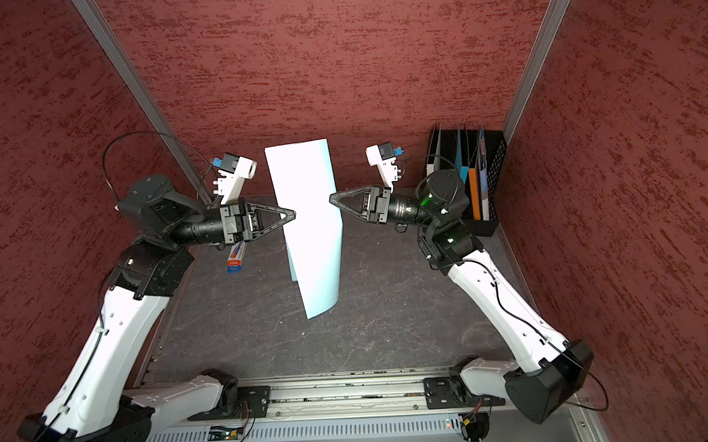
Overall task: Fold the rectangular paper in half along the long edge
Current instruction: Fold the paper.
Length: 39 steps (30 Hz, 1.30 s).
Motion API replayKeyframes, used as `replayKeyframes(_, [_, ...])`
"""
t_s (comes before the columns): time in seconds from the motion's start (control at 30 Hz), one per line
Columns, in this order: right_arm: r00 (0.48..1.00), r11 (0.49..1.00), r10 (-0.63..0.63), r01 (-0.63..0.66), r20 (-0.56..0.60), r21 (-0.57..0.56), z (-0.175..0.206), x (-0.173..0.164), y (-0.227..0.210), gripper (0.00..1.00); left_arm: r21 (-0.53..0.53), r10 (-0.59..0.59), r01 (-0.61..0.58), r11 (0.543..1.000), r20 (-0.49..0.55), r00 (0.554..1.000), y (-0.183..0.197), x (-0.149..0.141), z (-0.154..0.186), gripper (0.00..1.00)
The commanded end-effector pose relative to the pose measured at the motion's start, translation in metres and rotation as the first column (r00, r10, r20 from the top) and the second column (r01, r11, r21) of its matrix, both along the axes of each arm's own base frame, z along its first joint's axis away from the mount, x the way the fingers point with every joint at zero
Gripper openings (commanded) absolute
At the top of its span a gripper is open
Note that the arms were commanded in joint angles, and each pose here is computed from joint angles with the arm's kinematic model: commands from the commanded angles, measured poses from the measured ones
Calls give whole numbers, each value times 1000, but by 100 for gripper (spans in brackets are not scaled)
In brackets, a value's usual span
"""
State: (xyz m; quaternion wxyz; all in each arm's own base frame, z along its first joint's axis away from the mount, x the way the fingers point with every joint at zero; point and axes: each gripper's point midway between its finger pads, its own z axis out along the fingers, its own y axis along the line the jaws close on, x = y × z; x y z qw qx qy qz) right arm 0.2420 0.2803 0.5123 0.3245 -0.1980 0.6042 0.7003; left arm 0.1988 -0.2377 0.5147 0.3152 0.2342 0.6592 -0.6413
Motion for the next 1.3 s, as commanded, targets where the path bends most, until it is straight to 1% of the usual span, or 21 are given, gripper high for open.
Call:
replayKeyframes(0.0, [999, 999, 19, -20, 46, 40, 18, -14, -4, 42, -13, 8, -7, 1000, 37, 999, 3, -3, 9, 0])
replayKeyframes(0.27, [997, 997, 59, -62, 52, 49, 25, -26, 0, 36, -17, 18, -17, 1000, 33, 999, -1, 11, 5, 0])
replayKeyframes(0.5, [995, 996, 87, -88, 46, 35, 22, -31, 9, 27, -20, 8, -8, 1000, 31, 999, -4, 19, 5, 0])
replayKeyframes(0.67, [995, 995, 95, -96, 43, 21, 21, -34, 12, 9, -14, 2, -2, 1000, 19, 1000, -7, 23, 0, 0])
replayKeyframes(0.77, [995, 996, 88, -89, 41, 11, 19, -34, 12, 1, -16, 4, -4, 1000, 18, 1000, -7, 24, 1, 0])
replayKeyframes(0.87, [997, 997, 78, -78, 28, -7, 12, -31, 13, 0, -20, 8, -7, 1000, 24, 1000, -5, 22, 4, 0])
replayKeyframes(1.0, [1000, 999, 30, -30, 7, -34, 2, -22, 14, 0, -23, 15, -15, 1000, 33, 999, -3, 17, 9, 0])
replayKeyframes(1.17, [999, 998, -44, 44, 12, -35, -1, -14, 9, 0, -25, 22, -22, 999, 32, 999, 0, 13, 10, 3])
replayKeyframes(1.27, [998, 998, -62, 63, 20, -18, 3, -13, 7, 0, -22, 21, -20, 1000, 24, 999, 0, 14, 8, 4])
